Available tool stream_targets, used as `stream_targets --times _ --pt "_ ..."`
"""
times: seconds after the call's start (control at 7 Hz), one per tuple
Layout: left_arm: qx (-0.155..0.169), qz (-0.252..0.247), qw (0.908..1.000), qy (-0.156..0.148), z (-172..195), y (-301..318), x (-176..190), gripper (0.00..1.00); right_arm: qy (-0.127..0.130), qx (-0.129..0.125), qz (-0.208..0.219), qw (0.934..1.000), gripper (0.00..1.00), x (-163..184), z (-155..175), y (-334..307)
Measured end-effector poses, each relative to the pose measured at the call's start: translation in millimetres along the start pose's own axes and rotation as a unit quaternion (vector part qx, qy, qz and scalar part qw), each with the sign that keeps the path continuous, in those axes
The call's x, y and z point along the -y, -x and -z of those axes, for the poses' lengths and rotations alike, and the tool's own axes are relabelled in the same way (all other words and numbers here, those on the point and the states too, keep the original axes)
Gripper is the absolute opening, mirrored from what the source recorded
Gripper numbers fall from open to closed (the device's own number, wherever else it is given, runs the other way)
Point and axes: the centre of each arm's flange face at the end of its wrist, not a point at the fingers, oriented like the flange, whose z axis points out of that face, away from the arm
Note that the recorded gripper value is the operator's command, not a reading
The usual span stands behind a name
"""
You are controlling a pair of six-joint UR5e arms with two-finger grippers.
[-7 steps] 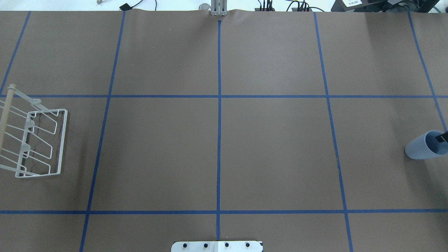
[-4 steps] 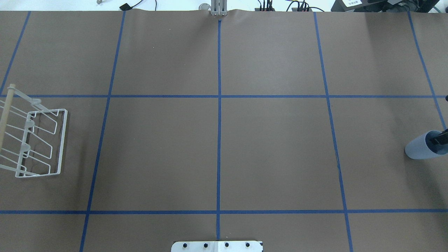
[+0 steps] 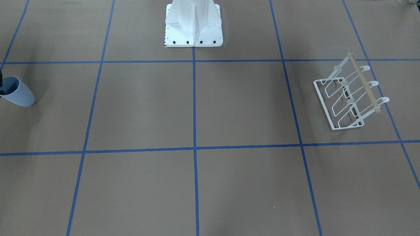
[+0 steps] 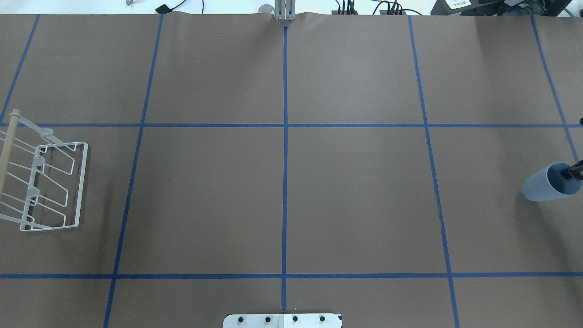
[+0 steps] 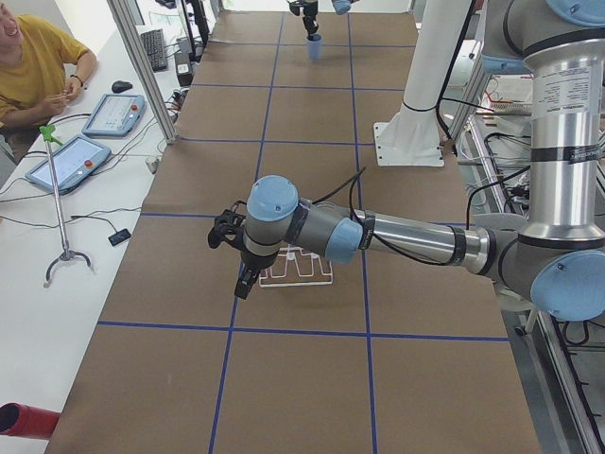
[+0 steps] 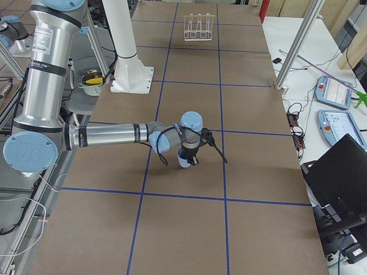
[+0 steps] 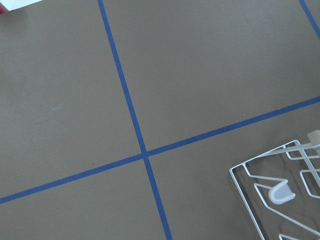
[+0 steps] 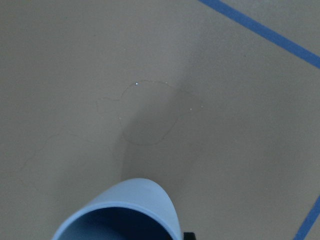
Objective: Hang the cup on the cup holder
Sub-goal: 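Lift the cup and carry it toward the table center with the right gripper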
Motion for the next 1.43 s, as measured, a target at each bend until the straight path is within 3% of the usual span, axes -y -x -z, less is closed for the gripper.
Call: stream_targets --times 0.43,0.71,1.0,1.43 --pt "-0.004 -0.039 0.9984 -0.042 20 -20 23 0.99 -0.08 0.016 -0.062 0.9948 0.0 58 63 1" --pt "-0.044 -0.03 0.9951 -0.083 42 -50 60 0.99 -0.13 0.057 -0.066 0.9877 0.0 109 105 25" --pt "-0.108 0.001 0.9865 -0.124 42 -109 89 0.98 -0.189 0.119 -0.074 0.9718 0.0 139 143 61" --pt "-0.244 0.064 0.9576 -0.14 34 -237 128 0.98 -0.253 0.221 -0.079 0.9385 0.0 134 181 107"
